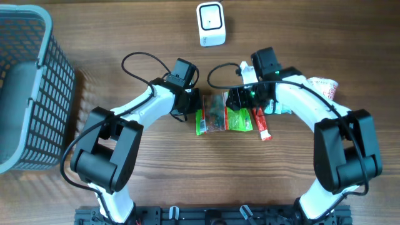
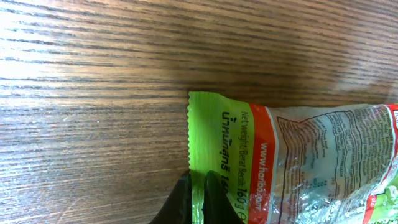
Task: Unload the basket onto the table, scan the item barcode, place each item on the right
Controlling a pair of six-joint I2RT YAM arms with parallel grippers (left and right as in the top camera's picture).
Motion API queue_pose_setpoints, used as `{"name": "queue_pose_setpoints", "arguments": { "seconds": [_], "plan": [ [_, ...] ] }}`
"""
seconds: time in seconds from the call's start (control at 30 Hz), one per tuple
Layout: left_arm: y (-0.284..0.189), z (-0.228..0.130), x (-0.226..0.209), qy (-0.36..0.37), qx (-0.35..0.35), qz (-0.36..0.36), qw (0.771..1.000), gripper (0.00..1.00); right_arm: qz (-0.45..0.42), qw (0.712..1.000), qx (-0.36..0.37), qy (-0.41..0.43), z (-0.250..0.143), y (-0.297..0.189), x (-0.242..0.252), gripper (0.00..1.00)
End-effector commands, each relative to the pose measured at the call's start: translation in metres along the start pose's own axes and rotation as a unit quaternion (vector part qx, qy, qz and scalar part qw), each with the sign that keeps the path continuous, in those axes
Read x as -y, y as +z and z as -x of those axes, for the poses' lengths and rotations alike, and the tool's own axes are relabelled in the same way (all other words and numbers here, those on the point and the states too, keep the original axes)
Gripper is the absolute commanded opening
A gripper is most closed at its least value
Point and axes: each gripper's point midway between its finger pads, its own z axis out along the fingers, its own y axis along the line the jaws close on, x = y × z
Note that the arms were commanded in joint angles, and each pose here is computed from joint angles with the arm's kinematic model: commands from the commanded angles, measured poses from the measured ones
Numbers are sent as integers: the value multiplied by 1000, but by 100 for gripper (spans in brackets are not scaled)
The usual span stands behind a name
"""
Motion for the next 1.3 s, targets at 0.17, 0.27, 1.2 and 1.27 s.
{"name": "queue_pose_setpoints", "arguments": {
  "seconds": [0.17, 0.27, 1.2, 1.27],
  "plan": [
    [6, -5, -1, -7, -11, 1, 1000, 8, 100, 991, -41, 78, -41, 30, -32, 75],
    [6, -5, -1, -7, -11, 1, 1000, 4, 103, 988, -39, 110, -45, 37, -36, 74],
    [-101, 70, -38, -48, 137, -17, 989, 4, 325, 931, 123, -109, -28, -37, -94, 4],
    [-110, 77, -54, -44, 151, 4, 988, 4, 301, 937, 136, -115, -27, -50, -94, 4]
  ]
}}
